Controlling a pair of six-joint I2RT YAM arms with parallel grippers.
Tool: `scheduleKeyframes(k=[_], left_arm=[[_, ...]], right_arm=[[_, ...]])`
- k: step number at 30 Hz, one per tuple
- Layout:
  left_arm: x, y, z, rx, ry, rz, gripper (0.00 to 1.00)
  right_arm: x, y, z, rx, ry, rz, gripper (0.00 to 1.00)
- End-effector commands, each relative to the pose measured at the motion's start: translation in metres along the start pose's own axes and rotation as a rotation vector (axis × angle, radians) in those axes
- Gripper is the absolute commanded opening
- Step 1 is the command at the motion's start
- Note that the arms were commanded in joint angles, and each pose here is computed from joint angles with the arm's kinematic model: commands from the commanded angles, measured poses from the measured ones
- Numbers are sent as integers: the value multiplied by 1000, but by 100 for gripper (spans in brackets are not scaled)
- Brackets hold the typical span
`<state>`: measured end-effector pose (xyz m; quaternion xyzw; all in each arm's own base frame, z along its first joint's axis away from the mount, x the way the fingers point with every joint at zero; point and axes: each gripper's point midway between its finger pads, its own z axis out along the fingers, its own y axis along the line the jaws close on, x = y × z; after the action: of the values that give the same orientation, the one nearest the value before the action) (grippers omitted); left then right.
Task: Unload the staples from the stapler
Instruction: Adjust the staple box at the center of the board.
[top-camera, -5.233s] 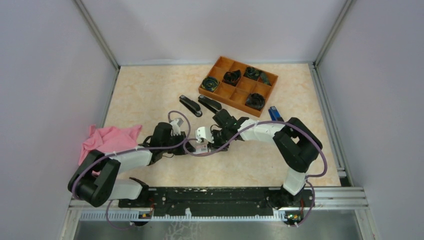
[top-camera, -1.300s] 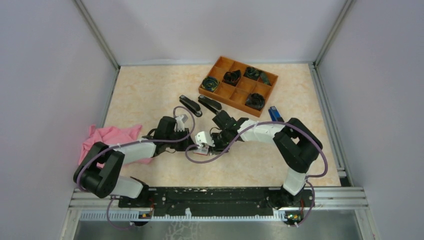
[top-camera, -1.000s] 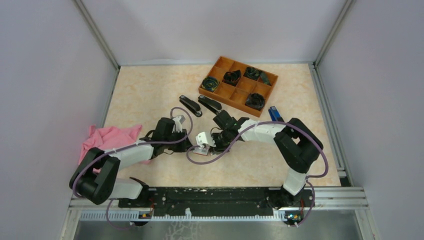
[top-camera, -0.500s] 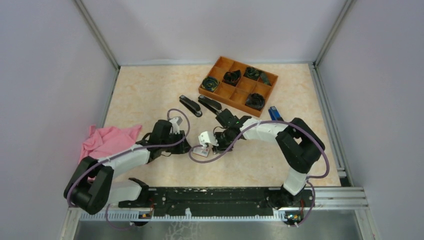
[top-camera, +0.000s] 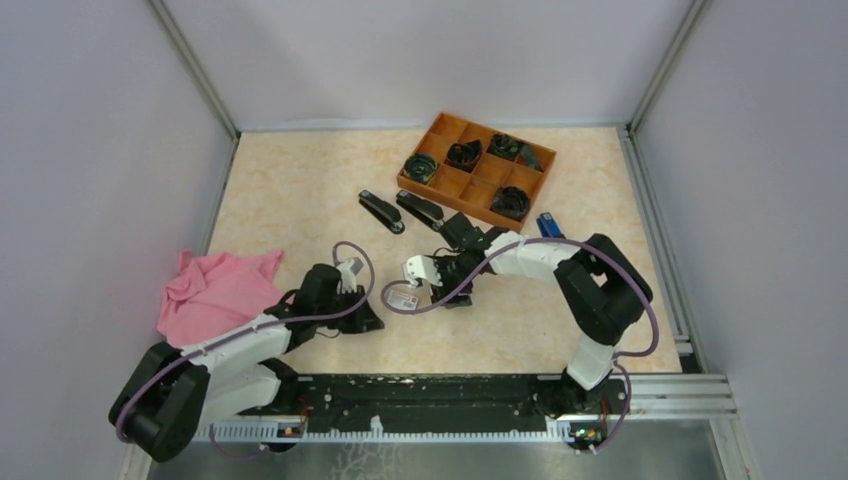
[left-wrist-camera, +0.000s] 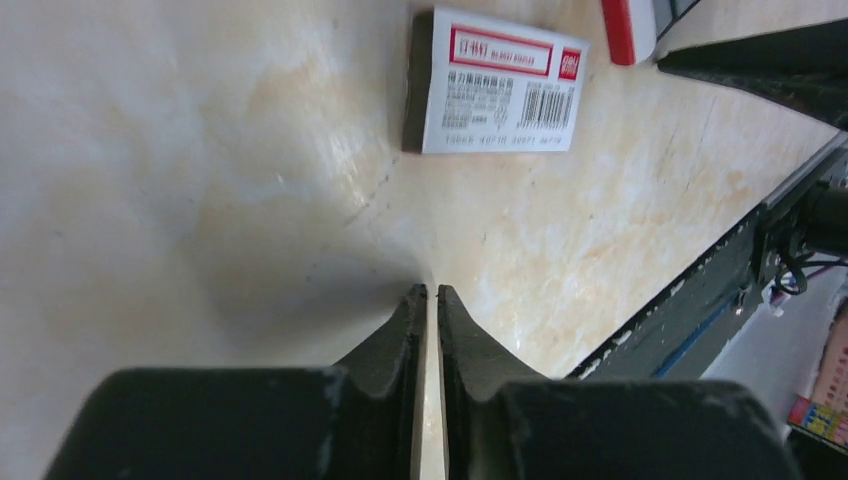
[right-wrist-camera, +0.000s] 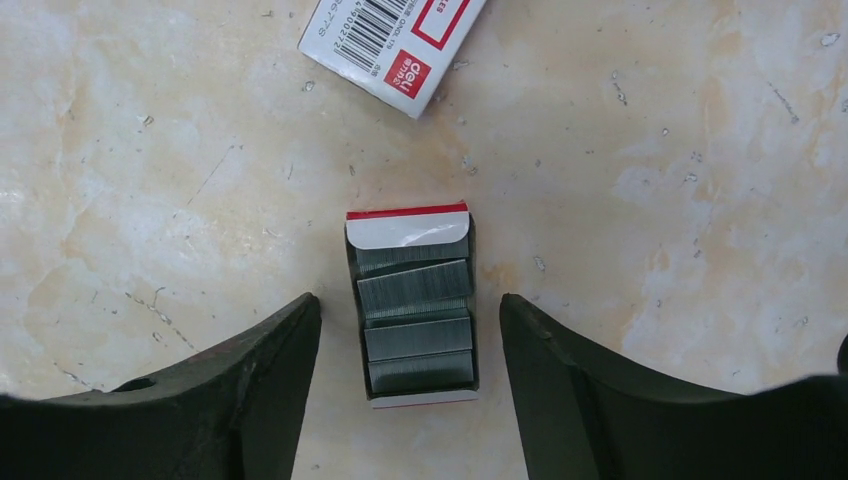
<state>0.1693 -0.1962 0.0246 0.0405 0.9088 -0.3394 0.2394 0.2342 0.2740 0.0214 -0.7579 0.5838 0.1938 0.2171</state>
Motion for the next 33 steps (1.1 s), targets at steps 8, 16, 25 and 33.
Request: scheduleKeyframes(k=[8, 16, 25, 33], left_arm=[[0, 27, 23, -166, 14, -9, 16], [-51, 33, 50, -249, -68, 58, 18], [-80, -9, 73, -68, -58, 167, 25], [-81, -26, 21, 12, -206, 350, 63]], right_arm=[[-51, -9, -31, 31, -167, 4, 75], [-61, -18, -51, 71, -256, 36, 75], [-62, -23, -59, 81, -302, 62, 72], [-64, -20, -61, 58, -327, 55, 72]])
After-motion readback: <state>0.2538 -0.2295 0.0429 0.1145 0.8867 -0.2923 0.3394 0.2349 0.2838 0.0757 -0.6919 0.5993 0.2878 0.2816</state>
